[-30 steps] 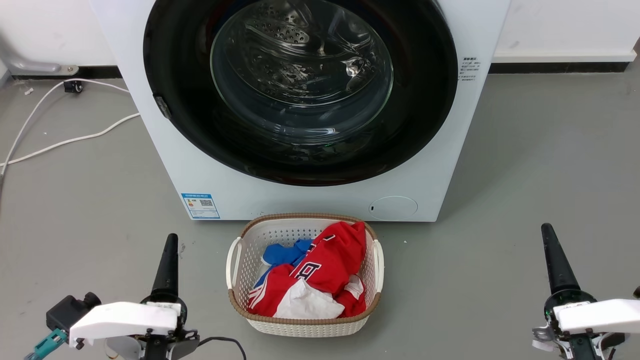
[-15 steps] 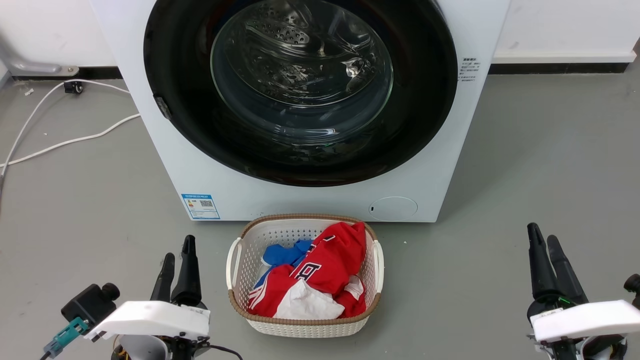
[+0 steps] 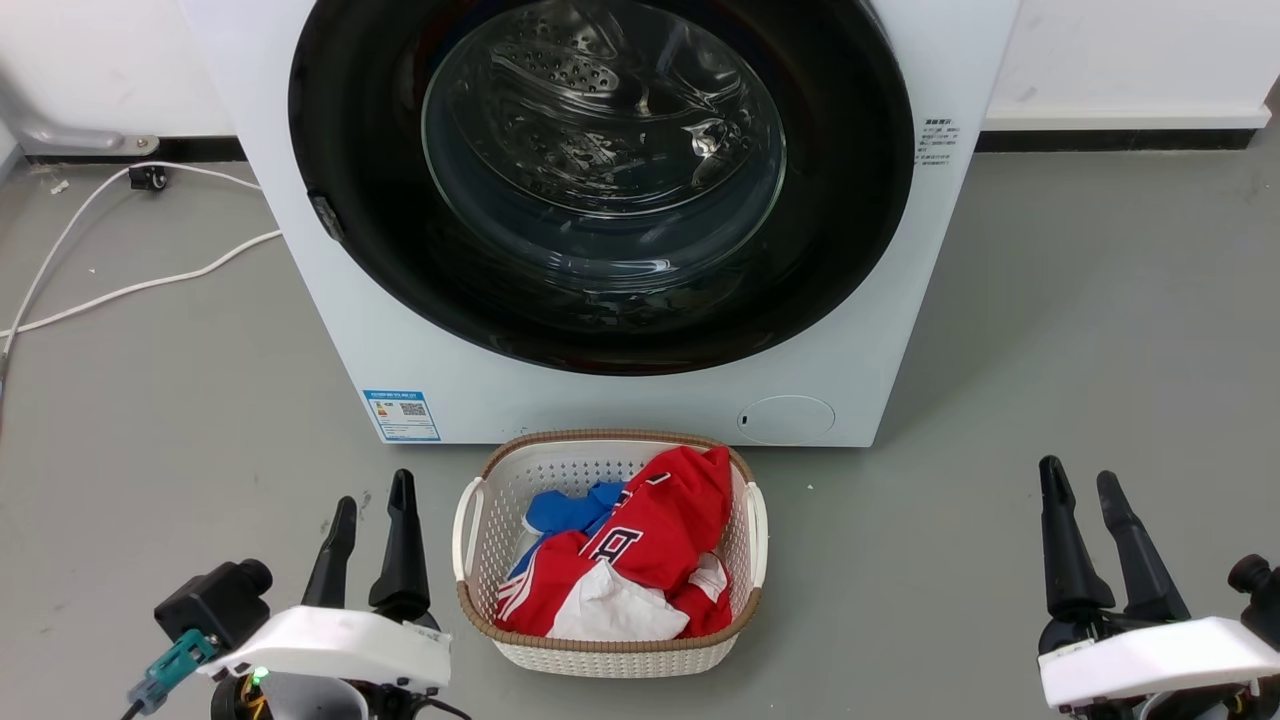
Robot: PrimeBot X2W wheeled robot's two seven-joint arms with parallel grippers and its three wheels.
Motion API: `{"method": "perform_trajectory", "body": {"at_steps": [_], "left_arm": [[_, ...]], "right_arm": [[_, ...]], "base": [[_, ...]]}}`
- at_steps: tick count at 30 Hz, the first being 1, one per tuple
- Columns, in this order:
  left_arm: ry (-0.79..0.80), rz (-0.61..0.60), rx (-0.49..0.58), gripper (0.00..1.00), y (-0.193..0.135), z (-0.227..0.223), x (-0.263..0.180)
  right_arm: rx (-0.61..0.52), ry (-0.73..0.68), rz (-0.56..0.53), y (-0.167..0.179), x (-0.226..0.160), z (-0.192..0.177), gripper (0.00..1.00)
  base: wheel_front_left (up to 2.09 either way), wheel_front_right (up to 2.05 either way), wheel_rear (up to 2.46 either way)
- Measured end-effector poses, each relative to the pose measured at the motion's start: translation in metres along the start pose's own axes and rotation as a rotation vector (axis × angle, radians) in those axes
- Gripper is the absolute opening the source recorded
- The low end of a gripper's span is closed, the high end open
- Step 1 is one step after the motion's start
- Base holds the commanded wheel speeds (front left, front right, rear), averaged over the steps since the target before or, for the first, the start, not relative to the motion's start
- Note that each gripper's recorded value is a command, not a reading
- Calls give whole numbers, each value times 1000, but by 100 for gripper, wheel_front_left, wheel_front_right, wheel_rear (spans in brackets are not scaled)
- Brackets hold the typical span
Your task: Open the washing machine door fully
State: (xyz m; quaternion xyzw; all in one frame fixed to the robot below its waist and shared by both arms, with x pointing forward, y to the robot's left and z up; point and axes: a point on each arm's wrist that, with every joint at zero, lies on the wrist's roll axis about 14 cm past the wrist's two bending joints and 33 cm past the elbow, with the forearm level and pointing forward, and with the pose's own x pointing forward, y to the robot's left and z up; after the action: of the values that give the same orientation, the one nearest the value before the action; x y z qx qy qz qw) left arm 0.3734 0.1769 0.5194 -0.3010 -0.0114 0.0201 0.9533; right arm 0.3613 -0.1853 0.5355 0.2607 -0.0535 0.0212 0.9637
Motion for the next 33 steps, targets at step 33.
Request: {"method": "perform_trajectory", "body": {"at_steps": [33], "left_arm": [[-65, -71, 345, 100, -18, 0, -9]], "right_arm": [[-313, -53, 47, 8, -12, 9, 100]], "base": [[0, 0, 0]]}}
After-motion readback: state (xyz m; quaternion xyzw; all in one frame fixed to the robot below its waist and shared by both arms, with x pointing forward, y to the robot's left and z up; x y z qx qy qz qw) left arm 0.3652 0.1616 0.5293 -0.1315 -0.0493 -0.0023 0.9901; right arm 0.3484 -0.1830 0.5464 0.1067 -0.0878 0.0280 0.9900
